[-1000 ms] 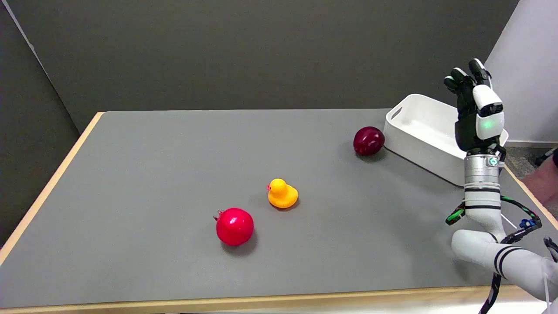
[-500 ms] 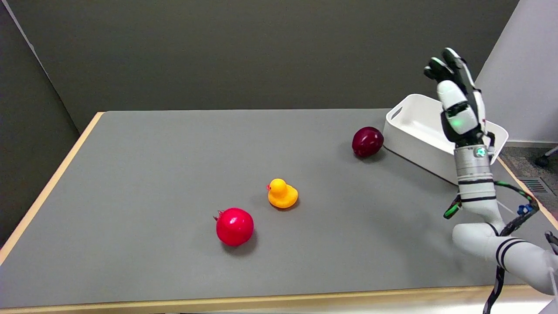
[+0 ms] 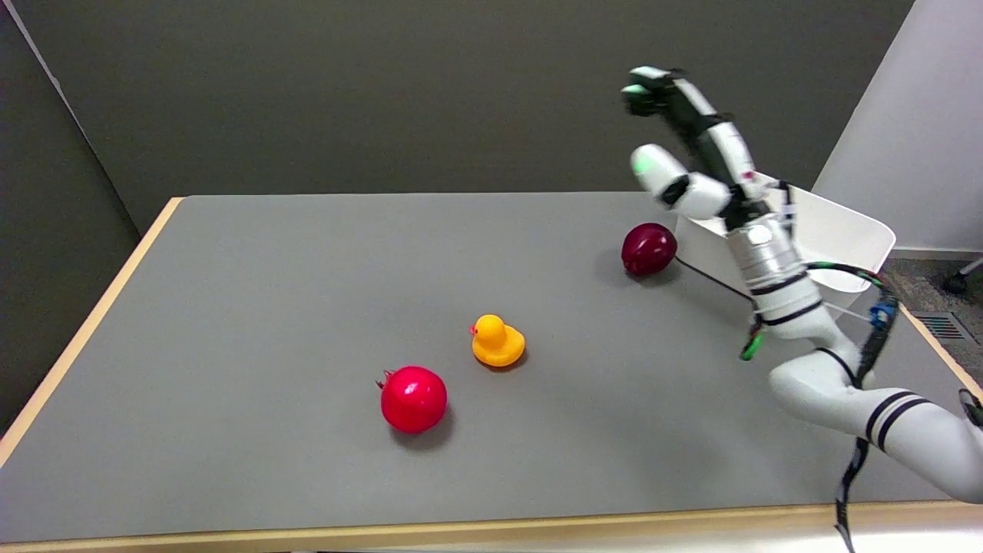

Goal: Pick up the yellow duck.

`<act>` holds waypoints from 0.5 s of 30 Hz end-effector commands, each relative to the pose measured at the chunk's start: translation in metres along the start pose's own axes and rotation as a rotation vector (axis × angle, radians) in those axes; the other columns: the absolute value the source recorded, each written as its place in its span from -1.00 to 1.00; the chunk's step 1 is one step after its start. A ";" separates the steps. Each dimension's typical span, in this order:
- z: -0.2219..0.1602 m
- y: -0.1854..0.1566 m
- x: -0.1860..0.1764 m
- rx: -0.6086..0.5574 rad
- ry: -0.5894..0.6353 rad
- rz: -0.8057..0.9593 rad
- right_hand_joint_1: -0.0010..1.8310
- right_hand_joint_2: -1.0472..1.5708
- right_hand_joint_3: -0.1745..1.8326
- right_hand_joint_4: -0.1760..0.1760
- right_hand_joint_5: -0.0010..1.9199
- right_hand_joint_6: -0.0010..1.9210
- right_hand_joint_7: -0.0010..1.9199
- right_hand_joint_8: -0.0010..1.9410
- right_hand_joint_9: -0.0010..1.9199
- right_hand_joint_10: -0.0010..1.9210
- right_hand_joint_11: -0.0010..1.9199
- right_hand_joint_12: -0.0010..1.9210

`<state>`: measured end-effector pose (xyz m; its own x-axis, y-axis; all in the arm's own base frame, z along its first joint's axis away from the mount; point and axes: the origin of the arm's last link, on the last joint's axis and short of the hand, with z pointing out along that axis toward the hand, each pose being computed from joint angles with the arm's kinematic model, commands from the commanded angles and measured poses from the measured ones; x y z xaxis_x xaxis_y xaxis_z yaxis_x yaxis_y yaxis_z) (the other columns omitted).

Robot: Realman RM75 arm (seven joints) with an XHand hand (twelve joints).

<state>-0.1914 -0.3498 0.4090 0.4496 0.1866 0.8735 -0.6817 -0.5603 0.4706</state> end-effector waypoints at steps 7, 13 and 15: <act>0.000 -0.096 -0.198 0.051 -0.438 -0.470 -0.29 0.31 0.06 -0.06 -0.75 -0.55 -0.61 -0.58 -0.74 -0.14 -1.00 -0.07; -0.018 -0.085 -0.202 -0.005 -0.463 -0.510 -0.27 0.27 0.14 -0.13 -0.78 -0.50 -0.67 -0.51 -0.76 -0.19 -1.00 -0.04; -0.022 -0.080 -0.202 -0.027 -0.469 -0.511 -0.26 0.27 0.14 -0.15 -0.78 -0.50 -0.67 -0.50 -0.76 -0.18 -1.00 -0.02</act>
<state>-0.2067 -0.3520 0.2641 0.7818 0.1170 0.6124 -0.4792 -0.5158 0.7102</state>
